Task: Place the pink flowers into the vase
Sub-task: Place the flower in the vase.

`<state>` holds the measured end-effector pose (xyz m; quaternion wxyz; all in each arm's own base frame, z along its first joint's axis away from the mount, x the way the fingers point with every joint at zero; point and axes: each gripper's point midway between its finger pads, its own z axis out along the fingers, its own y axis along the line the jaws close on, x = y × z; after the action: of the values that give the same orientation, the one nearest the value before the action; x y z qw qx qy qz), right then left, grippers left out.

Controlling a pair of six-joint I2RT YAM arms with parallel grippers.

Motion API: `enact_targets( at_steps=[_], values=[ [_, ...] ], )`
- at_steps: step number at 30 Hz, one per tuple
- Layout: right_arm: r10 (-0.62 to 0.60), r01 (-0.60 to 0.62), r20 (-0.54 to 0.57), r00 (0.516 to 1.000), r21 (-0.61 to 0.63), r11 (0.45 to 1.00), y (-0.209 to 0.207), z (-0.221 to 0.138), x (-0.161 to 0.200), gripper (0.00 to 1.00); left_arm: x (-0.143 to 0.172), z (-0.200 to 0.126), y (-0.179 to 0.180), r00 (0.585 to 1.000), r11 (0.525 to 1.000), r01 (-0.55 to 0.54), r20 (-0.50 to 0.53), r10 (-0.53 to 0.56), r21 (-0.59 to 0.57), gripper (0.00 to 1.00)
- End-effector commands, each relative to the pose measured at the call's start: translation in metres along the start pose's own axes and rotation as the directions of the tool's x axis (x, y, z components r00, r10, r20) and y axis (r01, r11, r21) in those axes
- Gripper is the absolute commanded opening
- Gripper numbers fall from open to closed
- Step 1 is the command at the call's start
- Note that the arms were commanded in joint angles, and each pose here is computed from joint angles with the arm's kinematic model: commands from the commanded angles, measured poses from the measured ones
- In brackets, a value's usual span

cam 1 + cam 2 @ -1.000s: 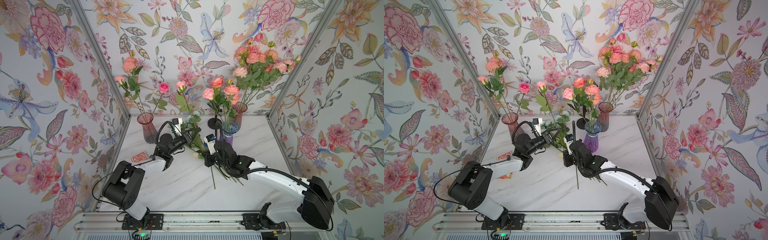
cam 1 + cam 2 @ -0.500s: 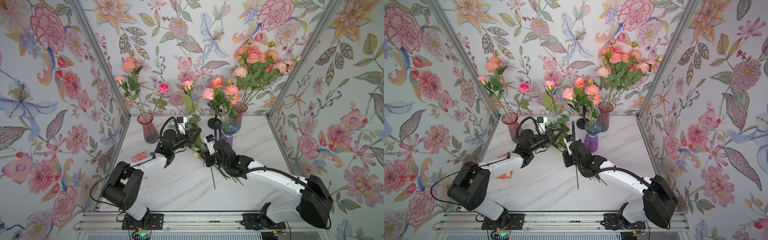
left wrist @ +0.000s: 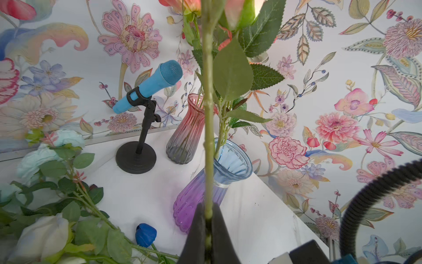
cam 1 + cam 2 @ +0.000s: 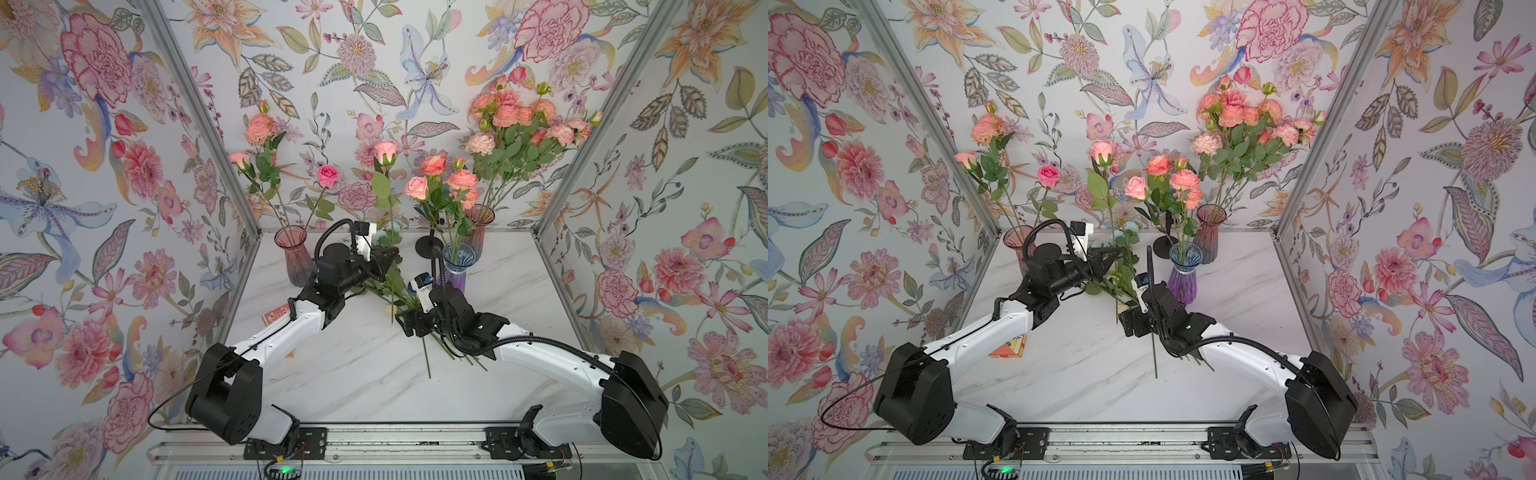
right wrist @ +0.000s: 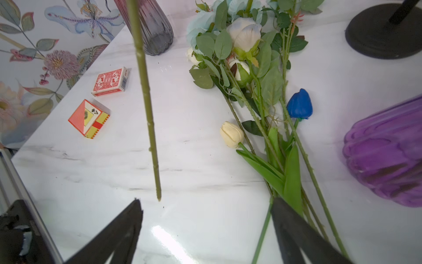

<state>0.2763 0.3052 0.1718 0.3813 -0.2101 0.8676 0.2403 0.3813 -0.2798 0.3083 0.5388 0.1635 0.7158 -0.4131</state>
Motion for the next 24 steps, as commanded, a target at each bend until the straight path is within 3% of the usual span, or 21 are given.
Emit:
enact_targets(
  at_steps=[1,8,13,18,24],
  values=[
    [0.004,-0.004,0.011,1.000,0.009,1.000,-0.004,-0.007,0.000,0.99,-0.029,-0.014,-0.008,0.990,0.989,-0.135,0.034,0.137,-0.060,0.00],
    [0.005,-0.005,0.005,1.000,0.014,1.000,-0.007,-0.008,0.006,0.99,-0.084,-0.043,-0.014,0.943,0.931,-0.310,0.061,0.327,-0.193,0.00],
    [0.009,-0.009,0.019,1.000,0.013,1.000,-0.008,-0.009,0.005,0.99,-0.143,-0.085,-0.013,0.872,0.840,-0.389,0.144,0.468,-0.378,0.00],
    [0.009,-0.009,0.017,1.000,0.008,1.000,-0.008,-0.007,0.007,0.99,-0.192,-0.133,-0.006,0.798,0.752,-0.363,0.233,0.556,-0.550,0.00],
    [-0.001,0.001,0.017,1.000,-0.011,1.000,-0.004,-0.007,0.007,0.99,-0.238,-0.194,0.021,0.712,0.634,-0.249,0.305,0.632,-0.732,0.00]
  ],
)
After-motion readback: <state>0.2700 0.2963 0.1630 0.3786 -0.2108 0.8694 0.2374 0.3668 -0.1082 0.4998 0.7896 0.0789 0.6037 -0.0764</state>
